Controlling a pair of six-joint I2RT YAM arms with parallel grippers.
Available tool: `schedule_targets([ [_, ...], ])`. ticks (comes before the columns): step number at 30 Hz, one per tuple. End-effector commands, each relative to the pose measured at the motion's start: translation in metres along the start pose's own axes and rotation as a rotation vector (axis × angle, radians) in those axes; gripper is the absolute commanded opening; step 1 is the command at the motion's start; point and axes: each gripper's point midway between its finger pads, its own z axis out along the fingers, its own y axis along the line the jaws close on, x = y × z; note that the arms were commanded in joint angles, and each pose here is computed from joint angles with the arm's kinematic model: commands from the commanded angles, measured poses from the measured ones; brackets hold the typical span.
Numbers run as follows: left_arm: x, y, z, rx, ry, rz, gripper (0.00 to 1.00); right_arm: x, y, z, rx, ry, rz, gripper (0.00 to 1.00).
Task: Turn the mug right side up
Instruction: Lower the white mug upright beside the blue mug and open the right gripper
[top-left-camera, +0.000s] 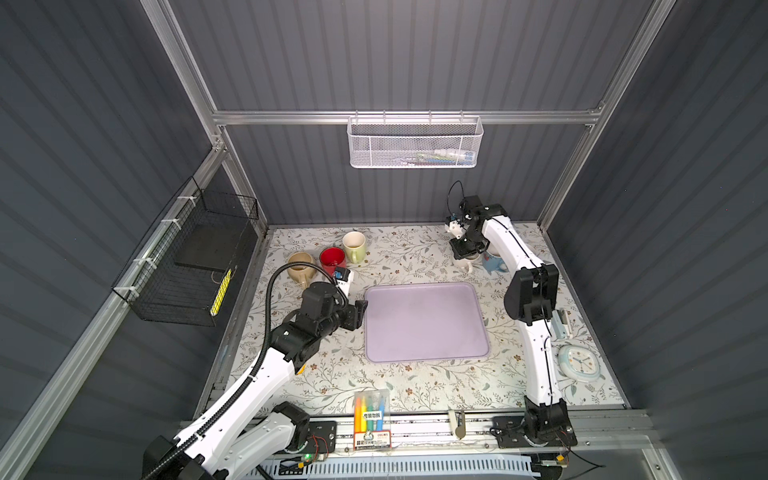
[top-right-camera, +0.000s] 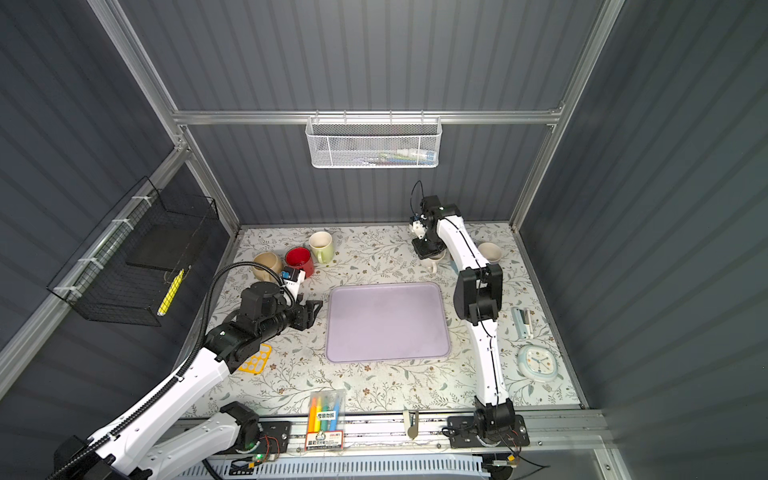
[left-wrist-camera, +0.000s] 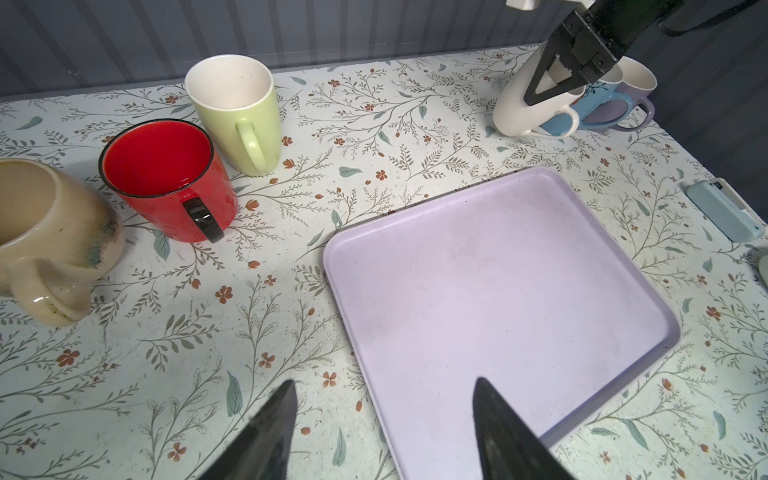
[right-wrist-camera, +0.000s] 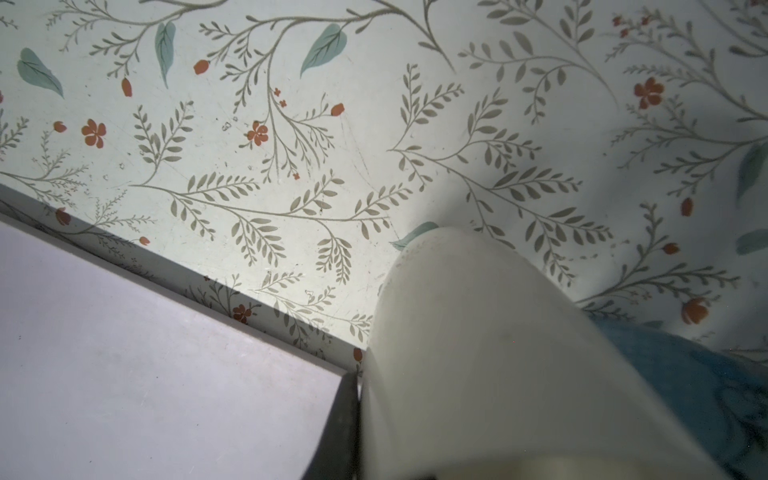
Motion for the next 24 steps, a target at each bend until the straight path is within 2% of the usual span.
schedule_targets([
  [1, -0.008, 0.002, -0.007, -0.009, -0.019, 0.007, 0.67, -0.013, -0.008, -0.005, 0.034, -0.046, -0.019, 0.0],
  [24, -0.006, 0.002, -0.006, -0.014, -0.011, 0.009, 0.67, -0.01, -0.011, 0.017, 0.034, -0.018, -0.014, 0.0],
])
